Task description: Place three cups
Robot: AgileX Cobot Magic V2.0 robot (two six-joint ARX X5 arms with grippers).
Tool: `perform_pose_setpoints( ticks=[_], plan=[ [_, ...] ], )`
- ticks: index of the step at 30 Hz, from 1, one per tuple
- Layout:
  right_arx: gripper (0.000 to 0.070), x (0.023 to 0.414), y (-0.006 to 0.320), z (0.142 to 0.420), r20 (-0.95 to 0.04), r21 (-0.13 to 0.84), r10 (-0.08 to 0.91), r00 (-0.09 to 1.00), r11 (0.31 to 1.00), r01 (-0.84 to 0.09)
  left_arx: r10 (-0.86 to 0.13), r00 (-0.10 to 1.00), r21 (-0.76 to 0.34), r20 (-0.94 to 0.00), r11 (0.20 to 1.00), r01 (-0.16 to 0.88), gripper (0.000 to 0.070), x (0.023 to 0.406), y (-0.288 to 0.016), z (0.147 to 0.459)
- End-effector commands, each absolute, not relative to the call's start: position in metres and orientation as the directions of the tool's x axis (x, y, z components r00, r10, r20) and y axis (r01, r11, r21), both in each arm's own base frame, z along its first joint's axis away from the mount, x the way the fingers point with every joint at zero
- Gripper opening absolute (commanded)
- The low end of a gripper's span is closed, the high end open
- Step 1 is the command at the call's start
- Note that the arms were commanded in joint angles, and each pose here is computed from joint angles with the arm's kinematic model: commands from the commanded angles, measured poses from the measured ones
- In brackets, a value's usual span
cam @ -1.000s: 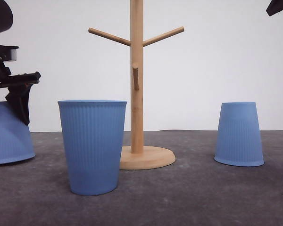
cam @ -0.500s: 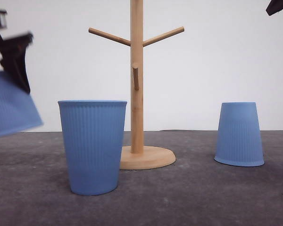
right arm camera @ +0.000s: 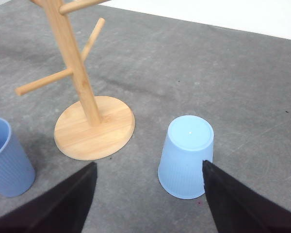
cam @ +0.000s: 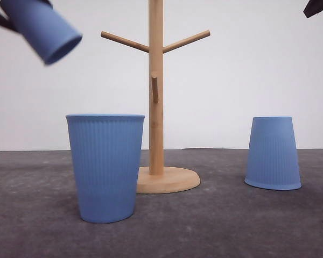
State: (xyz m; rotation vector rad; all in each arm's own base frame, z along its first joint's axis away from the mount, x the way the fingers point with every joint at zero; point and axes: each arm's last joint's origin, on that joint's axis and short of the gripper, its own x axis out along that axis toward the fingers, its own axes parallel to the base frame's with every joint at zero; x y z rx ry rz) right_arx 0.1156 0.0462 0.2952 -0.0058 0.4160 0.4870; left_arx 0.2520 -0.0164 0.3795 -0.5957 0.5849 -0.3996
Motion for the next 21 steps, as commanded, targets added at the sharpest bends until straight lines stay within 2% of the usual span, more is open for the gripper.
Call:
perform_pose_setpoints(
  ticks=[1,6,21],
  plan=[
    [0.0442,0.116,0.047,0.3,-0.371,0.1,0.458,0.808,0.885,-0.456,-0.553,0.76,-0.688,-0.341,0.698,0.199,0.039,0.254,-0.015,0.389],
    [0.0441,0.116,0.047,0.3,-0.371,0.1,0.458,0.808,0.884,-0.456,-0.672,0.678,-0.775,-0.299,0.585,0.238,0.039,0.264,-0.018,0.385],
    [0.0441,0.116,0.047,0.3,-0.372,0.1,0.458,0.808,0.885,-0.456,-0.773,0.522,-0.825,-0.36,0.525,0.208,0.039,0.305,-0.061,0.345]
  ],
)
